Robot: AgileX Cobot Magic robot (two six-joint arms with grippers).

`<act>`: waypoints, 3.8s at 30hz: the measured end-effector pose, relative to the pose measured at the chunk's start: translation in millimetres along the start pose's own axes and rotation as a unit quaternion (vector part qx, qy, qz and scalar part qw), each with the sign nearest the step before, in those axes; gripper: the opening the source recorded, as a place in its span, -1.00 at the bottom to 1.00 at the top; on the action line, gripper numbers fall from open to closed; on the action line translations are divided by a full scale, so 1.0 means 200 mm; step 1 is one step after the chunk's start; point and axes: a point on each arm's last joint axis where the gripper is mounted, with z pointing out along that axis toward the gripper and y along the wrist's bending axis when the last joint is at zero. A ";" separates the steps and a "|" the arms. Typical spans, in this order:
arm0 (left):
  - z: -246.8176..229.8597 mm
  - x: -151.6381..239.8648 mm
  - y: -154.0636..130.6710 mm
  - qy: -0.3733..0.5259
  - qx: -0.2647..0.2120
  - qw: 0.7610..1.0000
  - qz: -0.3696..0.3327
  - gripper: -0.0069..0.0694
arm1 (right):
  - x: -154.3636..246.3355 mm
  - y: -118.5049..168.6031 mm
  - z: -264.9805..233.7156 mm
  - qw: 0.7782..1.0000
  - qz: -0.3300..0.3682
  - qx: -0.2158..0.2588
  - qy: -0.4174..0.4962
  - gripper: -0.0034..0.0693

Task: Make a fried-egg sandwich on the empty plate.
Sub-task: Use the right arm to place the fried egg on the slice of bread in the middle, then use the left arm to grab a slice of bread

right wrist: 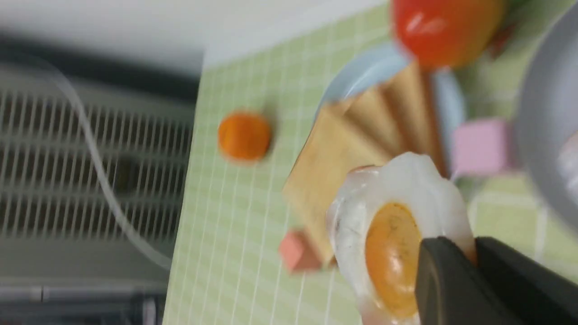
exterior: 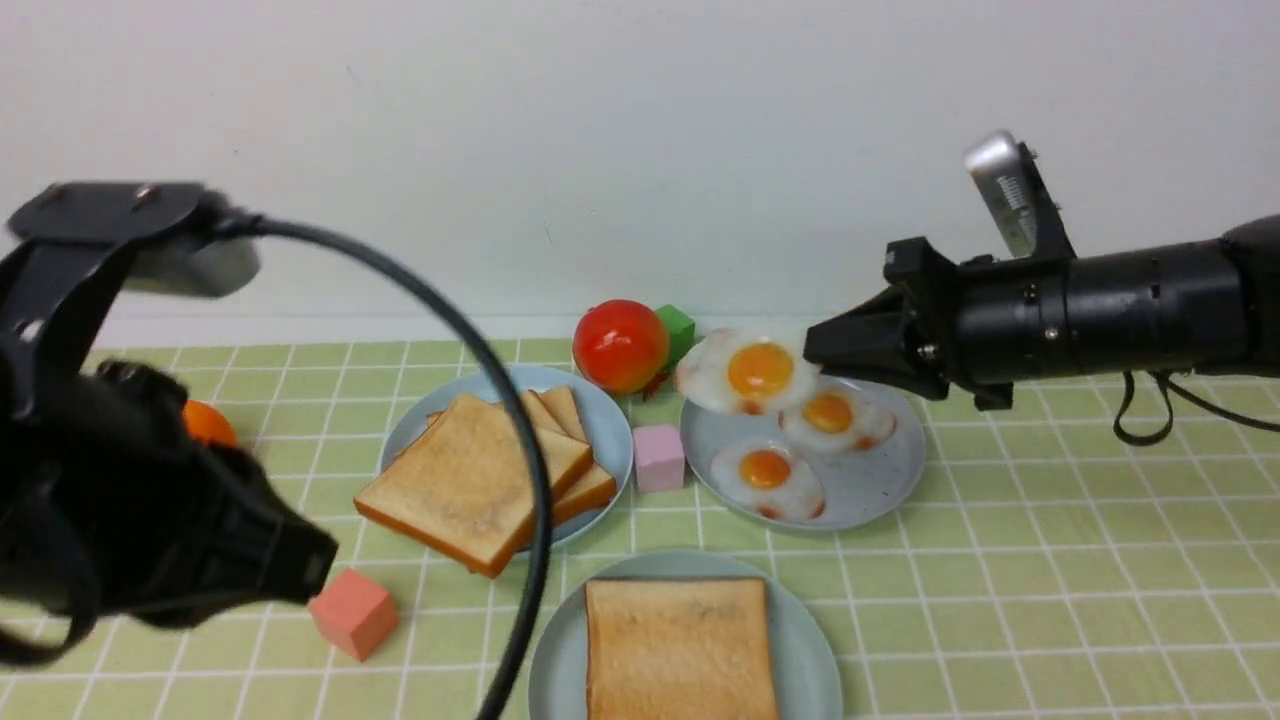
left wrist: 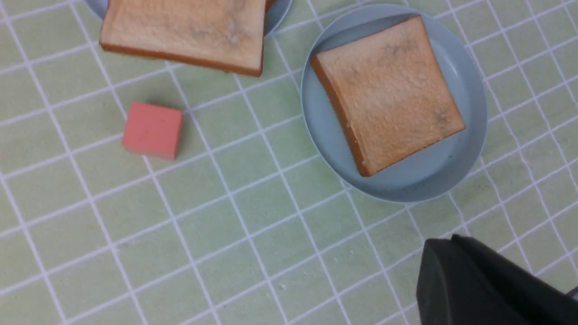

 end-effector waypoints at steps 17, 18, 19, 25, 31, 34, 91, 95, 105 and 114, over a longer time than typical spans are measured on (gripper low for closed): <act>0.05 0.19 0.05 -0.009 -0.003 0.998 -0.068 -0.85 | 0.47 -0.07 0.21 0.995 0.013 0.040 0.088 -0.69; 0.05 0.19 0.05 -0.009 -0.003 0.998 -0.068 -0.85 | 0.47 -0.07 0.21 0.995 0.013 0.041 0.087 -0.69; 0.05 0.19 0.05 -0.010 -0.003 0.998 -0.068 -0.85 | 0.47 -0.09 0.23 0.995 0.017 0.044 0.089 -0.69; 0.05 0.19 0.05 -0.006 -0.001 0.997 -0.071 -0.84 | 0.50 -0.18 0.28 0.992 0.028 0.065 0.104 -0.63; 0.05 0.19 0.04 -0.005 0.007 0.997 -0.077 -0.83 | 0.49 -0.18 0.26 0.992 -0.014 0.067 0.103 0.01; 0.05 0.19 0.04 -0.005 0.007 0.997 -0.077 -0.83 | 0.45 -0.15 0.19 0.991 -0.056 0.069 0.096 0.45; 1.00 -0.13 1.01 -0.007 0.055 0.931 -0.360 0.37 | 0.79 0.78 -0.54 0.935 -0.350 0.060 -0.002 -0.94; 1.04 -0.11 1.01 0.000 0.074 0.930 -0.360 0.35 | 0.79 0.78 -0.54 0.936 -0.348 0.059 -0.001 -0.94; 1.05 -0.11 1.00 0.002 0.097 0.945 -0.311 -0.38 | 0.79 0.78 -0.54 0.936 -0.348 0.058 -0.002 -0.92; 0.94 -0.16 0.95 -0.003 0.121 0.955 -0.271 -0.82 | 0.79 0.78 -0.54 0.936 -0.347 0.058 -0.001 -0.92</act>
